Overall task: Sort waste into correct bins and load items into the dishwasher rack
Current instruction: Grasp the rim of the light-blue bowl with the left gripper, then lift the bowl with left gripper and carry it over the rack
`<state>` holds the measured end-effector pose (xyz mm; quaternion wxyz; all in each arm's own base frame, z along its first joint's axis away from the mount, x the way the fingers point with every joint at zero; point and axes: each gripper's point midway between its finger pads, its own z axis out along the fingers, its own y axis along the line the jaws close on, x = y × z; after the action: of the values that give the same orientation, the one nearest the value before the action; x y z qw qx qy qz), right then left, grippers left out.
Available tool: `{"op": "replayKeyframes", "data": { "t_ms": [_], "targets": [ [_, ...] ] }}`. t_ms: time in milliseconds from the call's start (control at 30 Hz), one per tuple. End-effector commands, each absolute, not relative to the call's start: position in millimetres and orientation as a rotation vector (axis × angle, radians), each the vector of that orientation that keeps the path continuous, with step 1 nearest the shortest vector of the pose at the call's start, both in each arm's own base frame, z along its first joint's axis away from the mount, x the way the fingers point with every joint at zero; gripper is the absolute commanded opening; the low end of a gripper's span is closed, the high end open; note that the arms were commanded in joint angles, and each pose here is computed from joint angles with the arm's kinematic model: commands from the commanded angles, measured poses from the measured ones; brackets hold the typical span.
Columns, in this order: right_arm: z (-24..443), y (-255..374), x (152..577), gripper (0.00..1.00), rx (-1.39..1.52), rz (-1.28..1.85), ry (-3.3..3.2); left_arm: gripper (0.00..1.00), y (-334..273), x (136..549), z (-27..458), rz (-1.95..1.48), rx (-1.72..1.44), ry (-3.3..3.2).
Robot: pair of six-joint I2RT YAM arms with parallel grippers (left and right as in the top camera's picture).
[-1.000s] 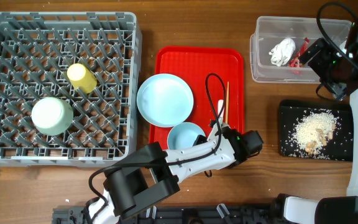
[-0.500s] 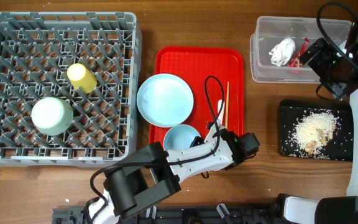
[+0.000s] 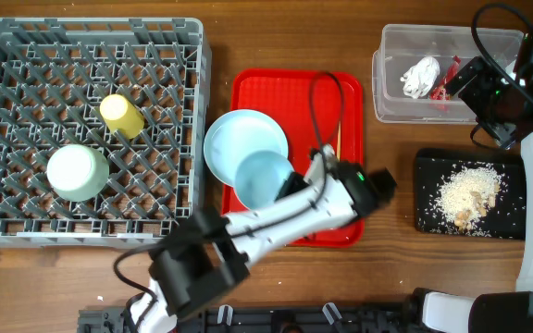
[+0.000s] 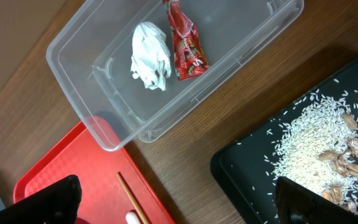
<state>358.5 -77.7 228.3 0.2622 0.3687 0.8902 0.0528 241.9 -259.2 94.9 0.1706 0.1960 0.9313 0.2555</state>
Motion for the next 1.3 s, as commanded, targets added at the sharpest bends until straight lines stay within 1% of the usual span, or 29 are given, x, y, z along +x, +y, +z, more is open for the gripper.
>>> {"op": "replayKeyframes", "data": {
  "t_ms": [0, 100, 200, 267, 333, 433, 500, 567, 633, 667, 833, 967, 1167, 1267],
  "targets": [
    [235, -81, 357, 1.0, 0.974, 0.113, 2.396, 0.04, -219, 284, 143, 0.667, 0.29, 2.609],
    [235, -81, 357, 1.0, 0.974, 0.113, 2.396, 0.04, -186, 304, 164, 0.613, 0.109, 2.62],
    [235, -81, 357, 1.0, 0.974, 0.113, 2.396, 0.04, -148, 328, 184, 0.475, -0.123, 2.639],
    [235, -81, 357, 1.0, 0.974, 0.113, 2.396, 0.04, -136, 346, 190, 0.268, -0.165, 2.693],
    [235, -81, 357, 1.0, 0.974, 0.113, 2.396, 0.04, -132, 368, 197, -0.026, -0.162, 2.72],
    [235, -81, 357, 1.0, 0.974, 0.113, 2.396, 0.04, -105, 402, 209, -0.22, -0.209, 2.65],
    [235, -81, 357, 1.0, 0.973, 0.112, 2.396, 0.04, -72, 424, 217, -0.209, -0.275, 2.572],
    [235, -81, 357, 1.0, 0.974, 0.113, 2.396, 0.04, -47, 442, 227, -0.161, -0.211, 2.498],
    [235, -81, 357, 1.0, 0.974, 0.113, 2.396, 0.04, -31, 459, 240, -0.121, -0.151, 2.42],
    [235, -81, 357, 1.0, 0.974, 0.113, 2.396, 0.04, -19, 474, 254, -0.106, -0.148, 2.334],
    [235, -81, 357, 1.0, 0.974, 0.113, 2.396, 0.04, 7, 516, 297, -0.144, -0.178, 2.087],
    [235, -81, 357, 1.0, 0.974, 0.113, 2.396, 0.04, 16, 538, 293, -0.326, -0.243, 2.028],
    [235, -81, 357, 1.0, 0.974, 0.113, 2.396, 0.04, 38, 567, 259, -0.637, -0.357, 1.989],
    [235, -81, 357, 1.0, 0.974, 0.112, 2.396, 0.04, 60, 577, 237, -0.715, -0.496, 1.976]
  ]
}}
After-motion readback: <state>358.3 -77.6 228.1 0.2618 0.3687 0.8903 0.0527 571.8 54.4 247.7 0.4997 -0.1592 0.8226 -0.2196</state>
